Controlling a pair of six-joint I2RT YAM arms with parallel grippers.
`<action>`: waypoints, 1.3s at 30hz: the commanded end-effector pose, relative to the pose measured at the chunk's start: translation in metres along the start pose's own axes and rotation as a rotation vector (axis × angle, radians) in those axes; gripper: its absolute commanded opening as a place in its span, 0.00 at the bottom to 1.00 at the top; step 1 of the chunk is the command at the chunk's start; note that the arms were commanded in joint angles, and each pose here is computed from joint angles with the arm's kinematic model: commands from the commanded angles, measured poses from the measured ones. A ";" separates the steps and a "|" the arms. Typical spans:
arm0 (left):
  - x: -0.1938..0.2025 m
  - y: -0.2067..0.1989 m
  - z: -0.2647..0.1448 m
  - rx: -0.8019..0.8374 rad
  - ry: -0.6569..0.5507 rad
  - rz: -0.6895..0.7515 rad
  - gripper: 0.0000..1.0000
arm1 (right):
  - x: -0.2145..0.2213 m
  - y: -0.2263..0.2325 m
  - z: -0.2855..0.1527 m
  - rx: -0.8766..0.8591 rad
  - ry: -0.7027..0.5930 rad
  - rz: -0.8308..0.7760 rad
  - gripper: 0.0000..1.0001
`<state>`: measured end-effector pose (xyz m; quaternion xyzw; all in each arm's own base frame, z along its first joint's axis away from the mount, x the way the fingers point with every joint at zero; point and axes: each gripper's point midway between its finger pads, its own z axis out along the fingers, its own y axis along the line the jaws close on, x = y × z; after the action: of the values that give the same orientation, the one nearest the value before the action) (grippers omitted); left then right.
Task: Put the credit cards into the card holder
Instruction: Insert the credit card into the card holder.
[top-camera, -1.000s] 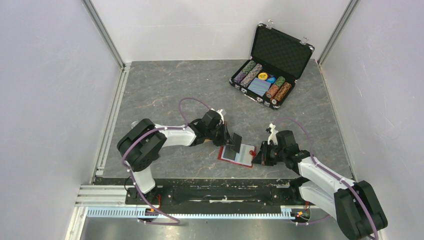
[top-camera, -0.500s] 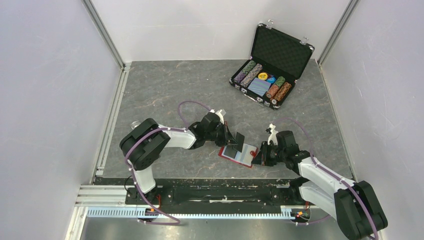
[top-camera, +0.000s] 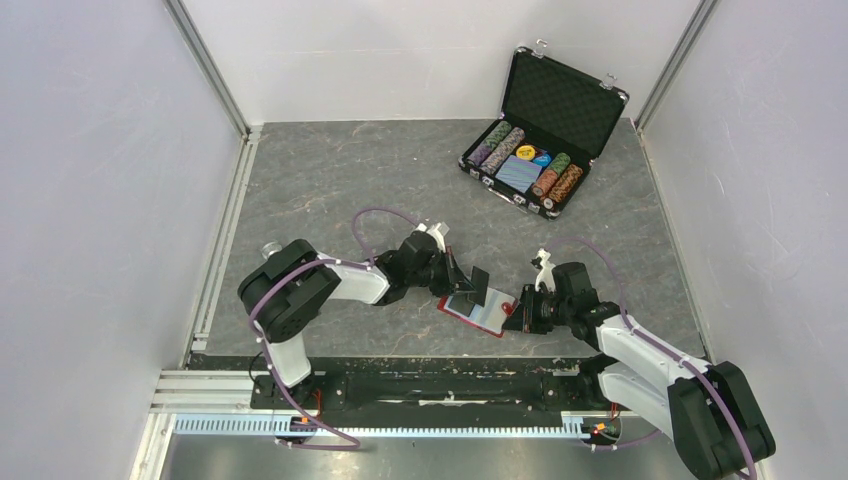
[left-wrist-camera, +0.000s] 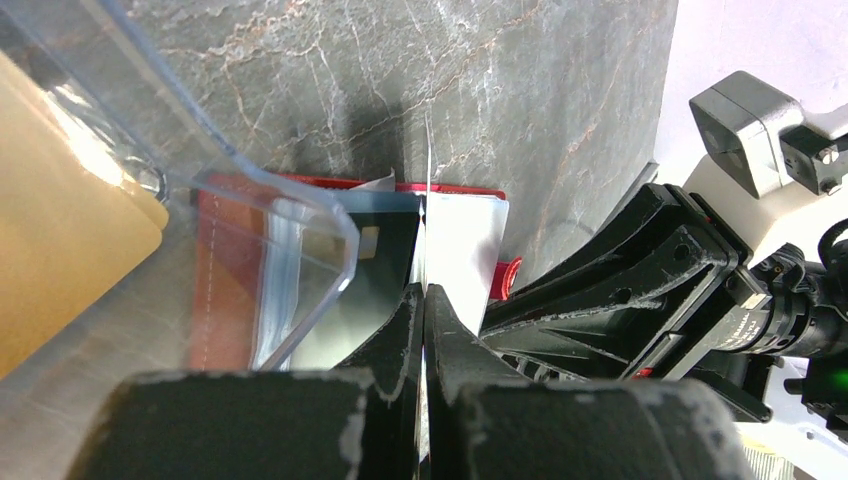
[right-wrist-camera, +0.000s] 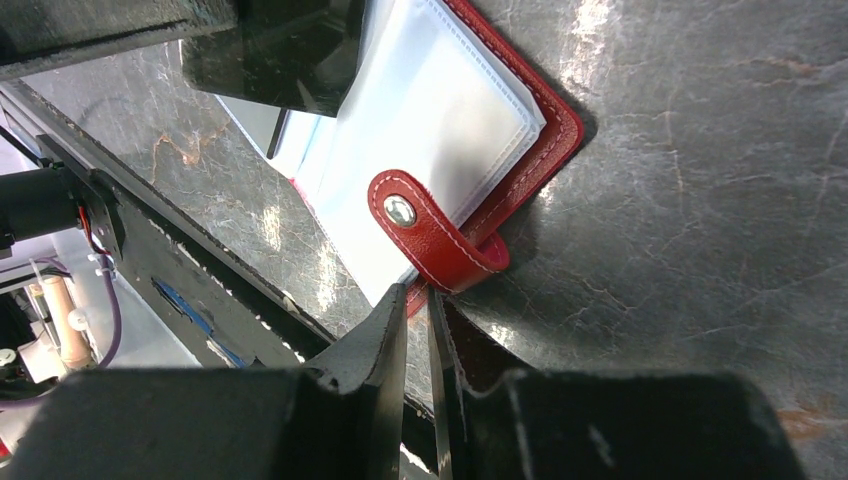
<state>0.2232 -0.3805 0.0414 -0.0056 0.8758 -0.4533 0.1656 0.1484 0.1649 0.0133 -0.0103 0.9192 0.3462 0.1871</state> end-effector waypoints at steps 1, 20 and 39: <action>0.052 -0.003 -0.010 0.011 0.169 -0.028 0.02 | 0.018 -0.020 0.003 0.074 0.037 0.016 0.16; 0.087 0.022 -0.021 -0.162 0.327 0.015 0.02 | 0.020 -0.022 0.003 0.076 0.048 0.013 0.15; 0.069 0.029 -0.022 -0.257 0.280 0.067 0.02 | 0.017 -0.020 0.003 0.073 0.047 0.003 0.13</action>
<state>0.2107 -0.3712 0.0346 0.0249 0.9259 -0.3500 0.1399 0.1437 0.1662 0.0116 -0.0113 0.9194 0.3518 0.1755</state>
